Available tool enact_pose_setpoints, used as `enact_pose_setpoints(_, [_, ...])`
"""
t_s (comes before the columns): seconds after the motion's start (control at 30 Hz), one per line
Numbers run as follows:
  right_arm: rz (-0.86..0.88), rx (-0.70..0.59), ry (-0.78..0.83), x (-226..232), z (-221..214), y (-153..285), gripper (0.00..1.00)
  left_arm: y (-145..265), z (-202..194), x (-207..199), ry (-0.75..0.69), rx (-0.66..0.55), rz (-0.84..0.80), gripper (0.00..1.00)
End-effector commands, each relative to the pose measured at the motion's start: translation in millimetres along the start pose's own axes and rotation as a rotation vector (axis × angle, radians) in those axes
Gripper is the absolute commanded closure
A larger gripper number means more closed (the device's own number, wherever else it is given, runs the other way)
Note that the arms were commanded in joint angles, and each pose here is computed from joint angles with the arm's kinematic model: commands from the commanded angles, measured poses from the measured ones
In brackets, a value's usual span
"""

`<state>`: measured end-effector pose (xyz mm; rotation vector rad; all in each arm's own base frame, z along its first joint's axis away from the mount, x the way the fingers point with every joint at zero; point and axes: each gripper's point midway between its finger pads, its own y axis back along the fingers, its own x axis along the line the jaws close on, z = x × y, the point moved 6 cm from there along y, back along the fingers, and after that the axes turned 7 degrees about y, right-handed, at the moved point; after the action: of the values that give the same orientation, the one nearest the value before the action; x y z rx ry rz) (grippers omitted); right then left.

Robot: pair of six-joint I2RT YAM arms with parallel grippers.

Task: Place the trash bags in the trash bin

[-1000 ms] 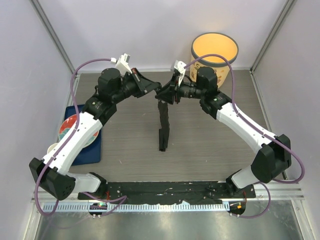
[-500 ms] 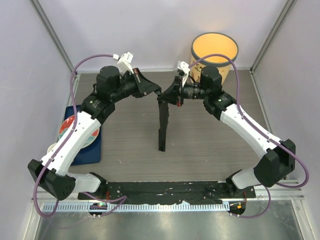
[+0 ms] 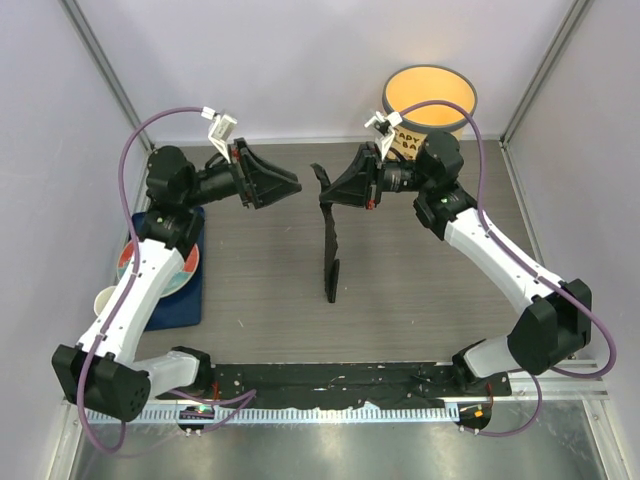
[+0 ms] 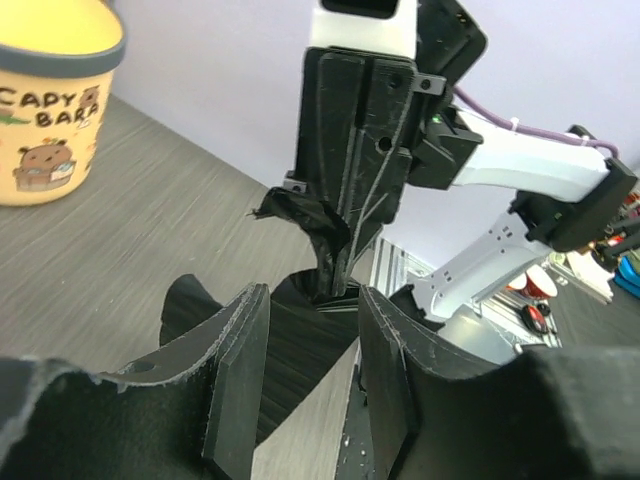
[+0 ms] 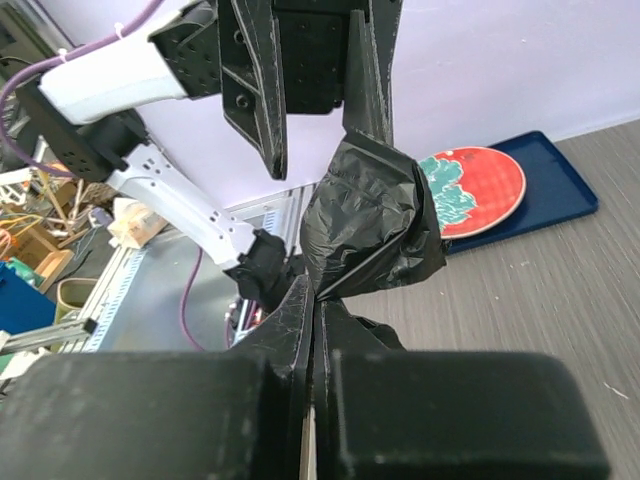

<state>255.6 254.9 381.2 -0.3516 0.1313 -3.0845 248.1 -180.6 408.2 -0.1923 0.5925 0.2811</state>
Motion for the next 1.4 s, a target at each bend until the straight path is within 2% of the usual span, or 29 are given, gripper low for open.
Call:
enact_pose_setpoints(0.0, [0.098, -0.029, 0.044, 23.1, 16.6, -0.4, 0.99, -9.1, 6.4, -27.9, -0.088, -0.004, -0.132, 0.56])
enact_pose_setpoints(0.43, [0.12, 0.016, 0.071, 31.7, 12.2, -8.6, 0.99, -28.8, 11.3, -34.0, -0.061, -0.024, -0.183, 0.6])
enact_pose_setpoints(0.53, [0.122, 0.016, 0.07, 31.6, 13.3, -9.0, 0.98, -30.3, 7.7, -33.0, -0.055, -0.009, -0.199, 0.76])
enact_pose_setpoints(0.57, [0.124, 0.016, 0.069, 31.7, 13.9, -9.2, 0.96, -30.4, 6.1, -31.2, -0.048, -0.003, -0.2, 0.9])
enact_pose_setpoints(0.63, [0.126, 0.014, 0.077, 32.5, 15.8, -8.6, 0.94, -29.5, 5.4, -30.4, -0.036, 0.0, -0.195, 1.0])
enact_pose_setpoints(0.8, [0.122, 0.026, 0.054, 34.5, 14.1, -5.7, 0.82, -20.1, 6.5, -22.6, -0.008, -0.018, -0.166, 1.0])
enact_pose_setpoints(0.97, [0.099, 0.032, 0.031, 31.9, 14.9, -0.5, 0.79, -15.1, 2.5, -19.9, 0.005, 0.022, -0.158, 1.0])
enact_pose_setpoints(1.07, [0.096, 0.033, 0.026, 31.5, 14.5, -0.5, 0.82, -15.5, 1.9, -18.5, 0.003, 0.029, -0.155, 1.0])
enact_pose_setpoints(1.1, [0.096, 0.033, 0.027, 31.5, 14.6, -0.5, 0.87, -15.4, 0.1, -17.9, 0.009, 0.041, -0.159, 1.0])
enact_pose_setpoints(1.13, [0.1, 0.031, 0.031, 31.8, 15.8, -0.7, 0.96, -15.0, -0.8, -18.7, 0.01, 0.052, -0.168, 1.0])
enact_pose_setpoints(1.17, [0.102, 0.031, 0.036, 31.7, 15.5, -0.7, 0.99, -15.2, -3.4, -18.0, 0.017, 0.067, -0.177, 0.99])
enact_pose_setpoints(1.2, [0.103, 0.031, 0.035, 32.3, 15.4, -0.5, 0.99, -13.0, -5.4, -20.9, 0.006, 0.081, -0.2, 0.91])
enact_pose_setpoints(1.23, [0.104, 0.029, 0.041, 33.3, 16.5, -0.2, 0.99, -12.0, -10.4, -18.5, 0.013, 0.089, -0.201, 0.77])
enact_pose_setpoints(1.3, [0.102, 0.029, 0.037, 33.3, 16.0, 0.4, 0.99, -7.7, -15.1, -23.4, -0.025, 0.095, -0.224, 0.72])
enact_pose_setpoints(1.37, [0.102, 0.029, 0.03, 34.0, 15.8, 0.2, 0.99, -6.3, -20.5, -23.6, -0.03, 0.101, -0.226, 0.72])
